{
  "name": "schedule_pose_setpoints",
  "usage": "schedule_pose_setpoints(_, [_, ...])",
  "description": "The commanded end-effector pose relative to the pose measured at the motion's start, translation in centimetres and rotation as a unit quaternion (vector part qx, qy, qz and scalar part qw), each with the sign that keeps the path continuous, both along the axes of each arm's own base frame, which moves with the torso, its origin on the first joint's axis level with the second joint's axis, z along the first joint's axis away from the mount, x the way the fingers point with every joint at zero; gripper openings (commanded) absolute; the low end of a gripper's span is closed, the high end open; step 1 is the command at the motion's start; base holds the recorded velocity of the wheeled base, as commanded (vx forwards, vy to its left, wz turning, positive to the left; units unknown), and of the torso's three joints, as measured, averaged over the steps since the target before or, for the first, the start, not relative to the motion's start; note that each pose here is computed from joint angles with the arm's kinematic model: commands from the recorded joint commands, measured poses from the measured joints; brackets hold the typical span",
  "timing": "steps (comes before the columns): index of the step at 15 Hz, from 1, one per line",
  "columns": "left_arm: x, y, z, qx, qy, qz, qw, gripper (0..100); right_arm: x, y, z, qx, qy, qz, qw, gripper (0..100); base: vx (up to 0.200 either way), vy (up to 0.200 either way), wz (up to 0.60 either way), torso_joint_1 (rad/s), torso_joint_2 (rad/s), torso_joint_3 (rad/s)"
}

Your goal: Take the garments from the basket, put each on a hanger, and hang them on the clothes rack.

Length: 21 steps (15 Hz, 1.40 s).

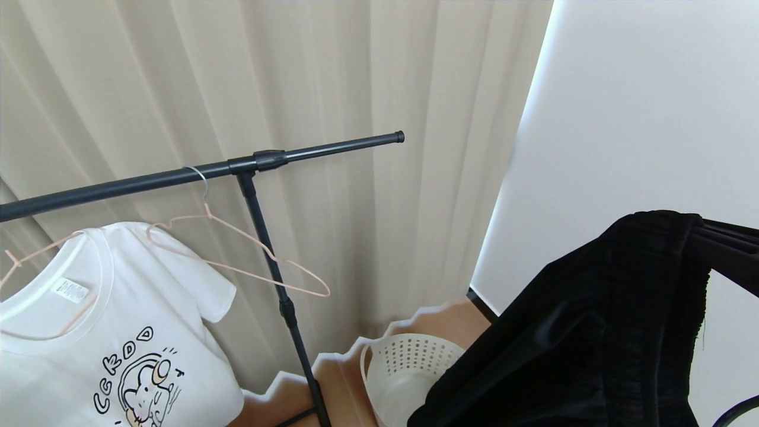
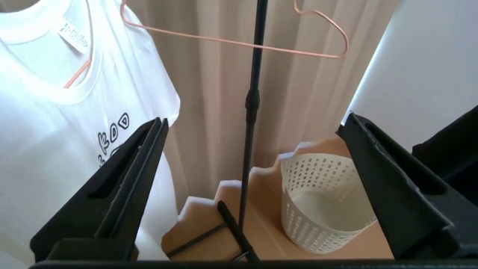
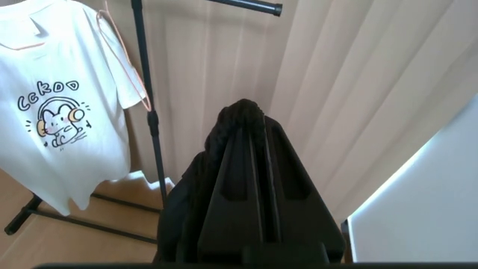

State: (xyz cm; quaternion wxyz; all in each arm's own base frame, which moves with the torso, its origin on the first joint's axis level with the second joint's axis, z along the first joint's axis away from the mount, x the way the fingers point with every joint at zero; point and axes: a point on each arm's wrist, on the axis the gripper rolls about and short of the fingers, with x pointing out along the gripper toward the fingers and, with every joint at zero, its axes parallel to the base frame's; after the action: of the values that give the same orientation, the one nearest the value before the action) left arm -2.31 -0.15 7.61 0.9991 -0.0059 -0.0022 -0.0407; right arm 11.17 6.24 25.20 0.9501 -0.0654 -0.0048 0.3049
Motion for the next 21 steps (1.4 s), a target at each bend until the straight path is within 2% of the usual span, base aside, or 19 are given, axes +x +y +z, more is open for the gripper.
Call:
schedule_pose_setpoints(1, [0.01, 0.00, 0.01, 0.000, 0.000, 0.000, 1.0000, 100, 0.05, 0.04, -0.05, -0.001, 0.001, 0.000, 1.0000, 0, 0.000, 0.000, 0.00, 0.163, -0.36, -0.193])
schedule_pose_setpoints(11, [0.01, 0.00, 0.01, 0.000, 0.000, 0.001, 1.0000, 100, 0.05, 0.04, -0.19, -0.001, 0.001, 0.001, 1.0000, 0, 0.000, 0.000, 0.00, 0.153, -0.34, -0.181])
schedule_pose_setpoints(18, [0.01, 0.00, 0.01, 0.000, 0.000, 0.000, 1.0000, 100, 0.67, -0.23, -0.38, -0.004, 0.007, -0.019, 0.9998, 0, 0.000, 0.000, 0.00, 0.033, -0.08, -0.041])
schedule_pose_setpoints(21, [0.01, 0.00, 0.01, -0.001, 0.000, 0.000, 1.0000, 100, 0.67, -0.23, -0.43, -0.004, 0.008, -0.018, 0.9998, 0, 0.000, 0.000, 0.60, 0.004, 0.00, -0.001])
